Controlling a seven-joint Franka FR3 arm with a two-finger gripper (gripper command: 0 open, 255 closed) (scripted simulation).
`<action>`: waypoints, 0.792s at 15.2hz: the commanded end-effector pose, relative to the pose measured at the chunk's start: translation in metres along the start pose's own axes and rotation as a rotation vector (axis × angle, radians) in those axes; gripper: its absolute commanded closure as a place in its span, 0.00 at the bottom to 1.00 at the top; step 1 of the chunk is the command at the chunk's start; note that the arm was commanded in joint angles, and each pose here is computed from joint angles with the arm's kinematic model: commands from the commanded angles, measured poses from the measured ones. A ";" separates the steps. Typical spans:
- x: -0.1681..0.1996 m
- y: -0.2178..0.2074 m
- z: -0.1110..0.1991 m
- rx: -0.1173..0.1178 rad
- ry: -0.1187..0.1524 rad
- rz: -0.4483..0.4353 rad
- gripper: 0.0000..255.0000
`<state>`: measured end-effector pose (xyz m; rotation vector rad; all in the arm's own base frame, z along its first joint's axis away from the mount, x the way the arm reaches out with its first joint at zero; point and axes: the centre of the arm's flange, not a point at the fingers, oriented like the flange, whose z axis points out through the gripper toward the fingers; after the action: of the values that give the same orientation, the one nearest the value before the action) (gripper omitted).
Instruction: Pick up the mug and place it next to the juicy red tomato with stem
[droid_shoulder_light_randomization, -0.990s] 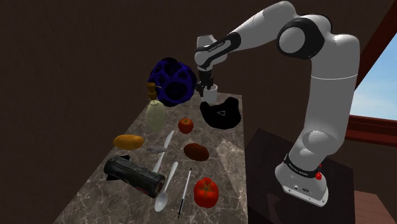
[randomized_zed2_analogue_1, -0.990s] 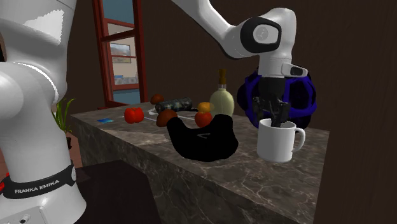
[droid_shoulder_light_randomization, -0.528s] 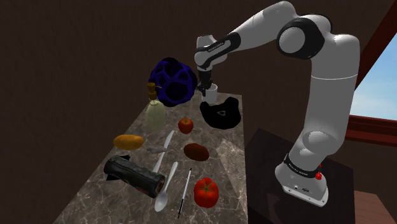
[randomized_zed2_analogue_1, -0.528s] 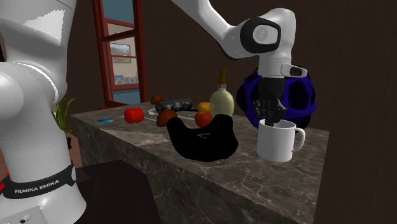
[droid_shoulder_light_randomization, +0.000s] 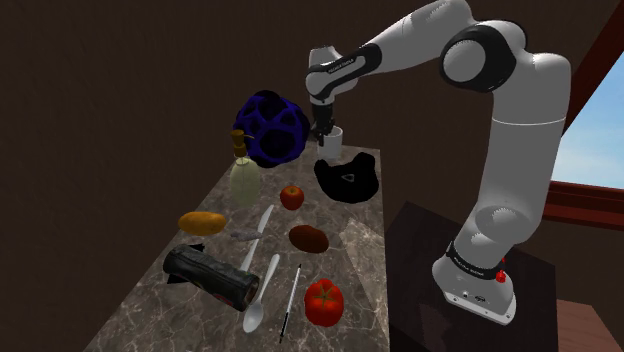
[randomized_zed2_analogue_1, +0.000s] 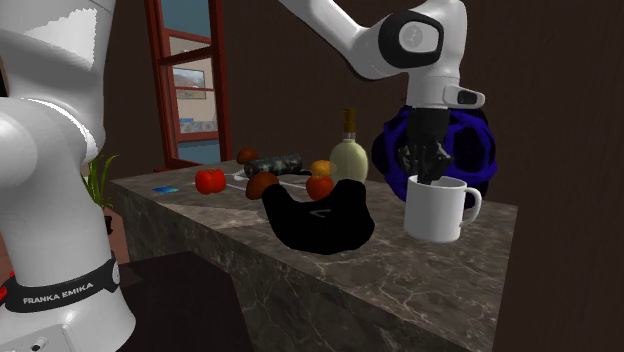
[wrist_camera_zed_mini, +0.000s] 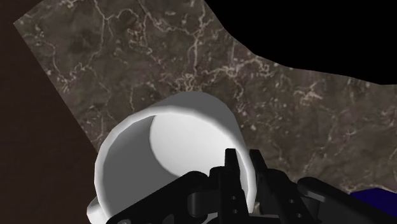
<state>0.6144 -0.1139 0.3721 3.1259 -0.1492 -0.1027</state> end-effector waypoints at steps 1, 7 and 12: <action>-0.001 0.000 -0.011 0.000 0.002 0.000 1.00; -0.003 0.000 -0.043 0.000 0.002 0.000 1.00; -0.004 0.001 -0.069 0.000 0.002 0.000 1.00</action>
<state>0.6148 -0.1131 0.4352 3.1262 -0.1482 -0.1003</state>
